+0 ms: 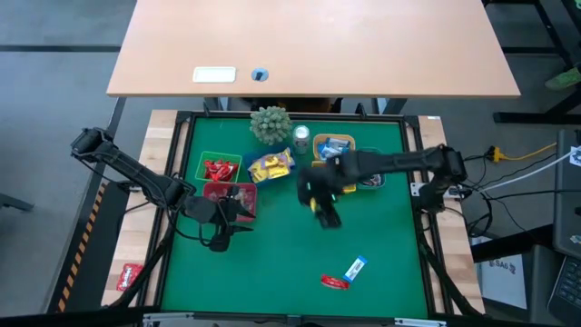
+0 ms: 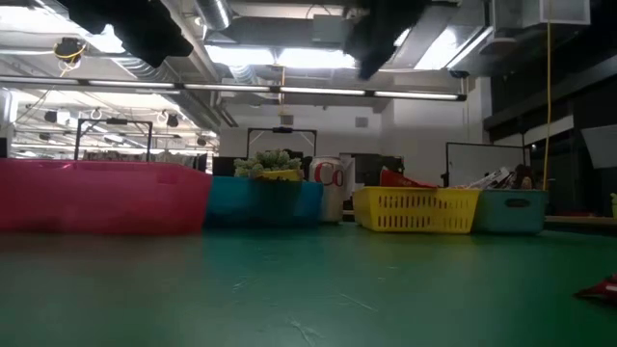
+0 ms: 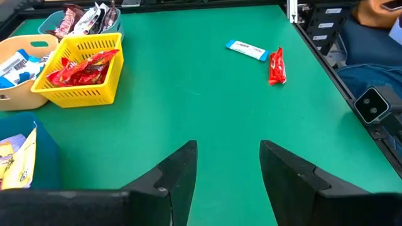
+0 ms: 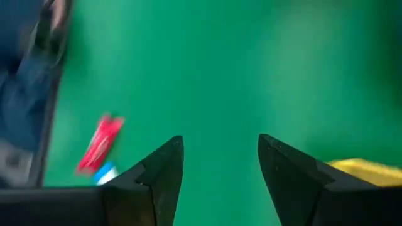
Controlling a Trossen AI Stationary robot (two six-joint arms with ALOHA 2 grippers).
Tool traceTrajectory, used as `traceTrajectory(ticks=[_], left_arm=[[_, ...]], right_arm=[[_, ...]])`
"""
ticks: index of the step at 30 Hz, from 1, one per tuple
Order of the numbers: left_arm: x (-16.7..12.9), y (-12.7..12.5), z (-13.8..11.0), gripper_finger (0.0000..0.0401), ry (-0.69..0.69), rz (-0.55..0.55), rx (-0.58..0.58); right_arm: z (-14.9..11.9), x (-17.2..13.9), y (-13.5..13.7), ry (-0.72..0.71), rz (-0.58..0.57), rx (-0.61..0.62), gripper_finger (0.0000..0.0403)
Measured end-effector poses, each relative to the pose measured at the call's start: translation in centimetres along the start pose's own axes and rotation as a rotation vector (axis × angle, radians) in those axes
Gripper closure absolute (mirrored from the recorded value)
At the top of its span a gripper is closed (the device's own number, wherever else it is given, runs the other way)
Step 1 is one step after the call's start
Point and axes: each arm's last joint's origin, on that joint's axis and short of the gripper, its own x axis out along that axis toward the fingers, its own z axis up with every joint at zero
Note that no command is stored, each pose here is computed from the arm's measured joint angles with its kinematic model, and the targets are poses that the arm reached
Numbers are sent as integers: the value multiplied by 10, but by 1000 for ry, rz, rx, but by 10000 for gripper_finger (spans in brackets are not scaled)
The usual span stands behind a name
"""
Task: Sort candy
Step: Put the blue chocolate bar into the orange bin
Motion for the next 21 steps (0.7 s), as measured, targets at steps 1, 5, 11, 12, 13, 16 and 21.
traceTrajectory(ticks=[1,5,11,12,13,16,21], left_arm=[[0,0,0,241,0,0,0],[0,0,0,241,0,0,0],[0,0,0,241,0,0,0],[0,0,0,241,0,0,0],[0,0,0,241,0,0,0],[0,0,0,241,0,0,0],[0,0,0,241,0,0,0]], right_arm=[[-2,3,12,36,15,-23,198],[-14,24,61,139,61,-100,198],[-48,60,123,274,-35,-120,198],[-55,65,131,295,-56,-119,198],[-62,70,138,313,-72,-111,198],[-79,81,155,348,-109,-97,198],[-102,103,170,338,-142,-137,198]])
